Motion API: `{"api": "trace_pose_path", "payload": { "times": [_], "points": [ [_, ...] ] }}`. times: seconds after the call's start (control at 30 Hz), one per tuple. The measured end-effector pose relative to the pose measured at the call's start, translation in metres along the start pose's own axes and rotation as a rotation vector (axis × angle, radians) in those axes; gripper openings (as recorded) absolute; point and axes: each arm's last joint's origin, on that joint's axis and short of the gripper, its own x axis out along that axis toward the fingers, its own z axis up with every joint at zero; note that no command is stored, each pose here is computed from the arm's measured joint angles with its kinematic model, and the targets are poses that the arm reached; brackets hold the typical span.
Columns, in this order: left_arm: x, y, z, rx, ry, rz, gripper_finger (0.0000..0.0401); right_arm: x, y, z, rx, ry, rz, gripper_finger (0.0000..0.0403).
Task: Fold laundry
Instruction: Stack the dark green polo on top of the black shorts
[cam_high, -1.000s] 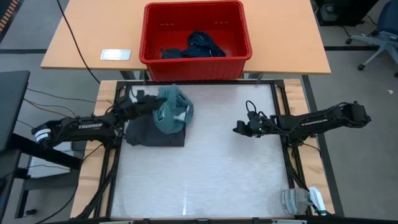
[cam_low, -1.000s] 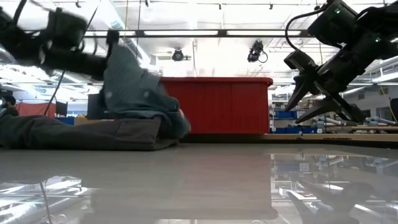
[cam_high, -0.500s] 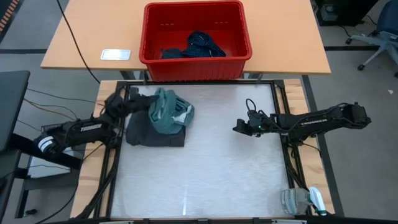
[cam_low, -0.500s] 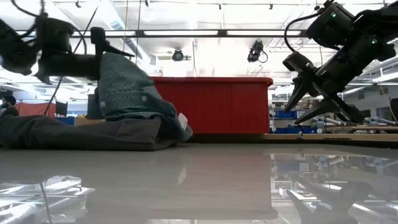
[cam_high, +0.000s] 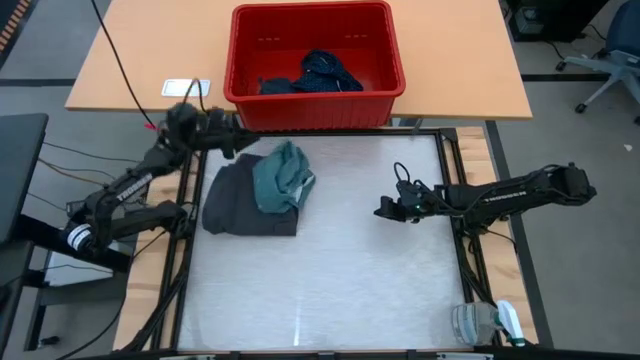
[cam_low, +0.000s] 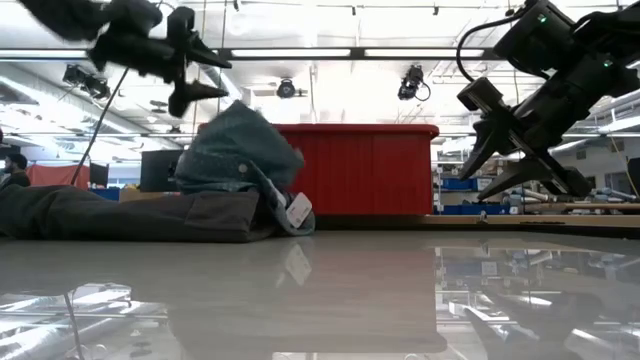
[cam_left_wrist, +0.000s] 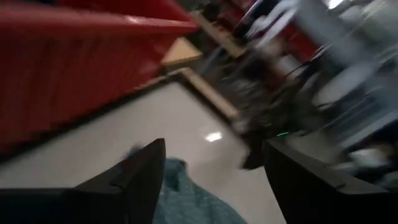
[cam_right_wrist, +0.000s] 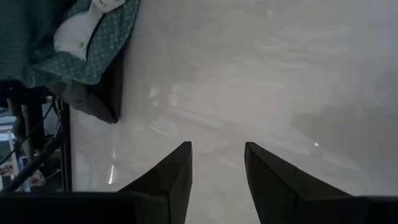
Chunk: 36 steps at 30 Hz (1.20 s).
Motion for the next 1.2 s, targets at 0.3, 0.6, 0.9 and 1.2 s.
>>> {"api": "trace_pose_path", "payload": {
  "times": [0.3, 0.6, 0.9, 1.2],
  "points": [
    [-0.018, -0.039, 0.041, 0.148, 0.051, 0.208, 0.0243, 0.000, -0.003, -0.005, -0.033, 0.023, -0.029, 0.0154],
    [0.055, -0.093, -0.012, 0.237, 0.306, 0.073, 0.0231, 0.000, -0.005, -0.001, -0.070, 0.021, -0.047, 0.0154],
    [0.092, -0.121, -0.067, 0.341, 0.459, 0.244, 0.0231, -0.001, -0.005, -0.007, -0.114, 0.052, -0.044, 0.0154],
    [0.087, -0.124, -0.078, 0.446, 0.425, 0.481, 0.0231, -0.001, -0.007, -0.012, -0.155, 0.089, -0.064, 0.0154]
  ]
}}
